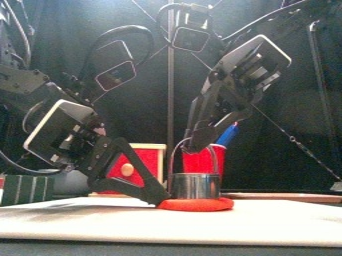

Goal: Get the cutter from the drawer then cut the dough then place the extra dough in the bowl
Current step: Place the extra dough in the bowl

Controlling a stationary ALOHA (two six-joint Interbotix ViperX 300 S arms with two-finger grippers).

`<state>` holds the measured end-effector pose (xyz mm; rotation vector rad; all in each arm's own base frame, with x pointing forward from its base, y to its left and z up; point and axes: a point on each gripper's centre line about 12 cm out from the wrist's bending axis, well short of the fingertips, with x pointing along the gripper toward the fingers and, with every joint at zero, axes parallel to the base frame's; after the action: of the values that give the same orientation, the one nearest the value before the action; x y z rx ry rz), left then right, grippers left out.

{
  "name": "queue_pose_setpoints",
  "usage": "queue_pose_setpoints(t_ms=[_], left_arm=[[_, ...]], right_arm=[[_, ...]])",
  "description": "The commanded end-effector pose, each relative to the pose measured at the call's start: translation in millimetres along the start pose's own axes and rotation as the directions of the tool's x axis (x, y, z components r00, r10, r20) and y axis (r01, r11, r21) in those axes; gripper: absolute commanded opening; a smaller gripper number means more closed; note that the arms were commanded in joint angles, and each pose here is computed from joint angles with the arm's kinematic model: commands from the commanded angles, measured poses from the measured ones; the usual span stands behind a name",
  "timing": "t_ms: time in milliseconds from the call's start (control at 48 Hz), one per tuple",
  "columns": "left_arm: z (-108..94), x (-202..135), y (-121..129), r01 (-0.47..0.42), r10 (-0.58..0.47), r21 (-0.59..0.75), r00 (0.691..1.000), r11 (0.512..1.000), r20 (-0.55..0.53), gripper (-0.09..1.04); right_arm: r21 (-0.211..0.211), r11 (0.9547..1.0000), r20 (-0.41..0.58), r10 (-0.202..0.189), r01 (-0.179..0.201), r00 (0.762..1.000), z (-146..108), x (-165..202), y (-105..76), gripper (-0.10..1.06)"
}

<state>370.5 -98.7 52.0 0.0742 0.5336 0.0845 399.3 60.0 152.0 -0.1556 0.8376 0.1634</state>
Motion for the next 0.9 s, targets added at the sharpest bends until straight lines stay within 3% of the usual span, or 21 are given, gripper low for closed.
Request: queue_pose_setpoints(t_ms=[21,167,333,458,646,896], left_arm=[[3,1,1,0.001,-0.001,-0.008,1.000,1.000,0.001,0.57],[2,0,1,0.003,-0.003,-0.006,1.000,1.000,-0.003,0.57],[0,0,1,0.001,-0.001,-0.005,1.000,1.000,-0.007,0.57],[1,0,2,0.001,-0.001,-0.005,1.000,1.000,-0.006,0.57],[2,0,2,-0.001,0.001,-0.008,1.000,1.000,-0.002,0.57],[32,-7,15,-0.016,0.019,-0.051,0.998,0.999,0.067,0.57]], right_arm=[[-0.012,0.9999,0.044,-0.008,0.008,0.999,16,-10,-2.0,0.46],[-0.018,0.9996,0.059,-0.020,0.021,0.998,25,-29,-5.5,0.44],[-0.031,0.9982,0.110,-0.047,0.051,0.993,40,-75,-12.2,0.44],[-0.028,0.9956,0.140,-0.085,0.089,0.986,37,-108,-23.5,0.44],[-0.001,0.9915,0.139,-0.128,0.130,0.982,4,-134,-36.6,0.44],[0.032,0.9931,0.056,-0.115,0.113,0.992,-55,-118,-33.5,0.44]])
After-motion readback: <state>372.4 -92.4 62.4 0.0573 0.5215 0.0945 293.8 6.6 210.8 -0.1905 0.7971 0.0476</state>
